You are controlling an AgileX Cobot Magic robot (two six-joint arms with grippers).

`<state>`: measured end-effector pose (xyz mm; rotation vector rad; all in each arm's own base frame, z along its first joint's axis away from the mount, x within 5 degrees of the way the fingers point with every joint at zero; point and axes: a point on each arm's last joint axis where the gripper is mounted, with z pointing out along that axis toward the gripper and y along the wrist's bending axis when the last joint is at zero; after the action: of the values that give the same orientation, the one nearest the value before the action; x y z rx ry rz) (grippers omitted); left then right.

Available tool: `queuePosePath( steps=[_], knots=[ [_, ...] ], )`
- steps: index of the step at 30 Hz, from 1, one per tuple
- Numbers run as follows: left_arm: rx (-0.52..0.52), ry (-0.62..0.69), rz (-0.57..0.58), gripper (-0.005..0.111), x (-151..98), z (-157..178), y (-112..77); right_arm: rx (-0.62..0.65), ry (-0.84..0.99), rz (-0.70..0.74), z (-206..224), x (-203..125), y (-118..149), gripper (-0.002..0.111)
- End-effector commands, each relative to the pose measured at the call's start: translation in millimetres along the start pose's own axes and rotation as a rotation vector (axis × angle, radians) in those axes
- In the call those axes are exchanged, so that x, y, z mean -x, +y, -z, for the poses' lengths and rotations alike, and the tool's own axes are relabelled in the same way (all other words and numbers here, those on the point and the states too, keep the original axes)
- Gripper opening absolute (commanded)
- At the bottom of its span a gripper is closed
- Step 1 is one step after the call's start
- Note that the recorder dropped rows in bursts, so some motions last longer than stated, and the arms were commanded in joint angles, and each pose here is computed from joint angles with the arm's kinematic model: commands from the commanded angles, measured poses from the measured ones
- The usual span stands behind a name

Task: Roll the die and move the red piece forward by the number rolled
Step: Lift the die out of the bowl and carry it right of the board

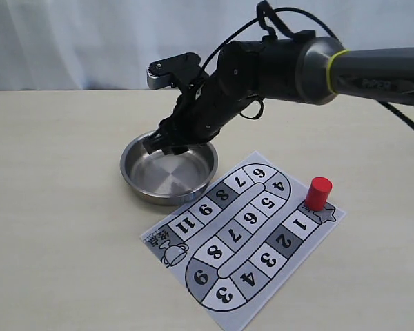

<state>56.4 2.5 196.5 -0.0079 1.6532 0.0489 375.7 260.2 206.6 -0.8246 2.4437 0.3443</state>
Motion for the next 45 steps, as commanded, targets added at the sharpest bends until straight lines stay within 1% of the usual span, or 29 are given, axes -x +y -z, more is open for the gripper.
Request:
queuePosePath(
  steps=[1,4,7,14,19,22,27,30,32,34,37,43,45],
  knots=[
    [-0.002,-0.019,0.006,0.000,3,0,-0.1,-0.053,0.058,0.012,28,-15,-3,0.004],
    [-0.002,-0.019,0.006,0.000,3,0,-0.1,-0.071,0.055,0.008,46,-30,-5,0.004],
    [-0.002,-0.019,0.006,0.000,3,0,-0.1,-0.084,0.097,-0.022,61,-52,-15,0.004],
    [-0.002,-0.019,0.006,0.000,3,0,-0.1,-0.153,0.202,-0.164,94,-120,-58,0.004],
    [-0.002,-0.019,0.006,0.000,3,0,-0.1,-0.235,0.207,-0.239,115,-155,-85,0.004],
    [-0.002,-0.019,0.006,0.000,3,0,-0.1,-0.272,0.241,-0.254,119,-171,-97,0.004],
    [-0.001,-0.019,0.004,0.000,3,0,-0.1,-0.294,0.297,-0.282,117,-195,-105,0.004],
    [-0.001,-0.019,0.004,0.000,3,0,-0.1,-0.319,0.277,-0.401,117,-201,-111,0.004],
    [-0.001,-0.019,0.004,0.000,3,0,-0.1,-0.357,0.259,-0.485,121,-203,-119,0.004],
    [-0.001,-0.019,0.004,0.000,3,0,-0.1,-0.378,0.251,-0.518,125,-206,-127,0.004],
    [-0.001,-0.019,0.004,0.000,3,0,-0.1,-0.386,0.241,-0.530,126,-207,-131,0.004],
    [-0.001,-0.019,0.004,0.000,3,0,-0.1,-0.387,0.220,-0.506,125,-205,-131,0.004],
    [-0.001,-0.019,0.004,0.000,3,0,-0.1,-0.389,0.220,-0.502,125,-205,-131,0.007]
  ],
)
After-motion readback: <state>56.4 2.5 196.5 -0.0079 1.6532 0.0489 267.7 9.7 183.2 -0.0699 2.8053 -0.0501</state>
